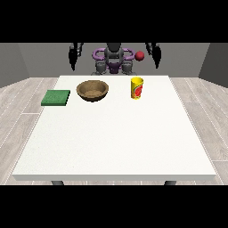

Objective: Pick the cup and pour the ball into the bowl, then pick the bowl and place it on the pad

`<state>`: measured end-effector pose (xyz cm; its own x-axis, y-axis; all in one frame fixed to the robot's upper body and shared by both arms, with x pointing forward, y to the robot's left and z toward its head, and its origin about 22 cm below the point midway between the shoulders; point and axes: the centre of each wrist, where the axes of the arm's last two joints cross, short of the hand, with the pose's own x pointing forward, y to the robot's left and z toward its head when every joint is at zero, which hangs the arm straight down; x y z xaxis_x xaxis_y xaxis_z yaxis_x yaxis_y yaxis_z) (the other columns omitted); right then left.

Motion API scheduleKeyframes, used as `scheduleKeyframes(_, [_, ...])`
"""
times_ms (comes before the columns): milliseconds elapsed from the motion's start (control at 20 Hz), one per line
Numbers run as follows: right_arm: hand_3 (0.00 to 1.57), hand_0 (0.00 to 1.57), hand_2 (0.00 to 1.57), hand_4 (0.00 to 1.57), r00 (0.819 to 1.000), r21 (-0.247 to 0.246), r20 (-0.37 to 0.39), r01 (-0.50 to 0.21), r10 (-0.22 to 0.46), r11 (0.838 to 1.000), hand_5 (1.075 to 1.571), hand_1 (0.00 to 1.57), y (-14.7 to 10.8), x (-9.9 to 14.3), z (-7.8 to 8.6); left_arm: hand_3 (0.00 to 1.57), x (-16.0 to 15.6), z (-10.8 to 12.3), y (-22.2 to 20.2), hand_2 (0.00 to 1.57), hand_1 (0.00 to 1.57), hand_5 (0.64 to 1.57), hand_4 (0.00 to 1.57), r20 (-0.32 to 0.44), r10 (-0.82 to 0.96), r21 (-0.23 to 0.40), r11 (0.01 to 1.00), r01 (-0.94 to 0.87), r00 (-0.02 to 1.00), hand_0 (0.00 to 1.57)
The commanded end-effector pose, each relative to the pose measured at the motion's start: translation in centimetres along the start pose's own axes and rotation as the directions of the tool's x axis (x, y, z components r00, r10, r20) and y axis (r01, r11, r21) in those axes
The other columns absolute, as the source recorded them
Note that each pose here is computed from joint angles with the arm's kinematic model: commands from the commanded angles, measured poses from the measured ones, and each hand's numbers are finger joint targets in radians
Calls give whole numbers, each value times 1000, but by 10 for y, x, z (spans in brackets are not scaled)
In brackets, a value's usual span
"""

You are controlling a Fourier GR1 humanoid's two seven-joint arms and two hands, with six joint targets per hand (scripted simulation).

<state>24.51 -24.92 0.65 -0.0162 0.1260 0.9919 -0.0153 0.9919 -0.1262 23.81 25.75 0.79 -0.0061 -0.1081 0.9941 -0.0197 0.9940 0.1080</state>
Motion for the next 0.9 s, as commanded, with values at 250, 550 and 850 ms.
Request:
scheduleKeyframes(250, [0, 0, 0, 0, 999, -5, 9, -31, 31, 999, 1569, 0, -14, 31, -3, 0, 32, -3, 12, 0, 0, 1557, 0, 18, -36, -14, 999, 37, 999, 0])
scheduleKeyframes(550, [0, 0, 0, 0, 993, 1, 53, 104, -104, 995, 1570, 0, -90, 32, 12, 0, 78, -21, 51, 0, 0, 1552, 0, 131, 134, 21, 990, -138, 982, 0])
scheduleKeyframes(850, [0, 0, 0, 0, 986, 2, 133, 101, -101, 995, 1570, 0, -101, 47, -1, 0, 54, -22, 54, 0, 0, 1542, 0, 209, 153, 13, 987, -159, 966, 0])
